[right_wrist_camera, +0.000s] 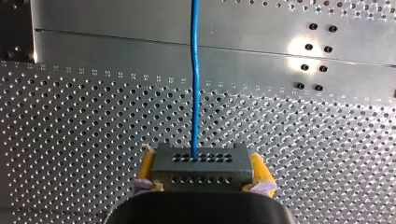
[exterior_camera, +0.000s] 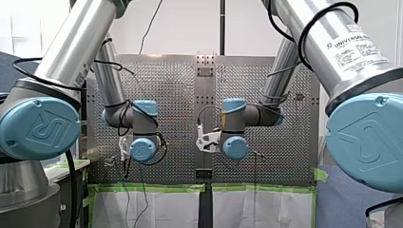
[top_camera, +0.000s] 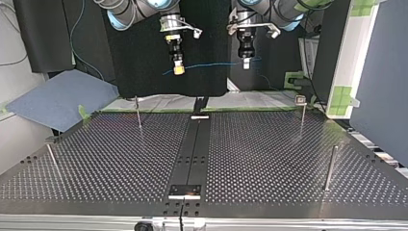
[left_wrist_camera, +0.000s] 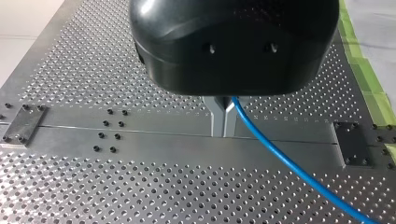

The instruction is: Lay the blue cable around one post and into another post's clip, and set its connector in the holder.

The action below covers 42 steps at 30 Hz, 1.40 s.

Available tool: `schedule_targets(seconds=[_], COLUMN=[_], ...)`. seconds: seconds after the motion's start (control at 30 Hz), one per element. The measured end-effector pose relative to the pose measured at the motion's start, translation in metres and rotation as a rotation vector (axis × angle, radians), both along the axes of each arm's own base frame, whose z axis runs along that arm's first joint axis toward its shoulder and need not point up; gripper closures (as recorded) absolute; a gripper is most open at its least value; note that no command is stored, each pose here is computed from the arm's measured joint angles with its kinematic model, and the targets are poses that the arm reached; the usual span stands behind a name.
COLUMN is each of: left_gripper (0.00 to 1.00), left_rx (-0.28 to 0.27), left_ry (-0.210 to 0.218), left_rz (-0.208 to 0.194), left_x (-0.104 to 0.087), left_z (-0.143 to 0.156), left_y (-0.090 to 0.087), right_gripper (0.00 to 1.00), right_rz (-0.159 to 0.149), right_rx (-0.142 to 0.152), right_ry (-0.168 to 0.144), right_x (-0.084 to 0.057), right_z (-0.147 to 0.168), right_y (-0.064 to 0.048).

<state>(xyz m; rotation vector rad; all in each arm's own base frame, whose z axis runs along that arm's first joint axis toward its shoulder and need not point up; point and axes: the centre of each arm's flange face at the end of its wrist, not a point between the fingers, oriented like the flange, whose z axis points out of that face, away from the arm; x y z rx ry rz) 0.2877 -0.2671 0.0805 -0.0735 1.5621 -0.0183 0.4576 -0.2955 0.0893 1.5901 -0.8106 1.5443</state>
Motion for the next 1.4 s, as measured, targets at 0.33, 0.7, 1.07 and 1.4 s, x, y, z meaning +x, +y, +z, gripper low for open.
schedule_targets(seconds=[0.33,0.7,1.07,1.4], left_gripper=[0.98,0.98,0.98,0.98], left_rx=[0.025,0.026,0.026,0.026], left_ry=[0.031,0.033,0.033,0.033], left_rz=[0.01,0.011,0.011,0.011], left_x=[-0.008,-0.008,-0.008,-0.008], left_z=[-0.01,-0.011,-0.011,-0.011], left_y=[0.008,0.009,0.009,0.009], right_gripper=[1.0,1.0,1.0,1.0], right_rz=[0.0,0.0,0.056,0.102], right_rx=[0.001,0.001,0.038,0.103], right_ry=[0.001,0.001,0.009,0.075], right_x=[0.0,0.0,0.019,0.042], right_z=[0.0,0.0,-0.012,-0.044], right_y=[0.0,0.0,0.012,0.024])
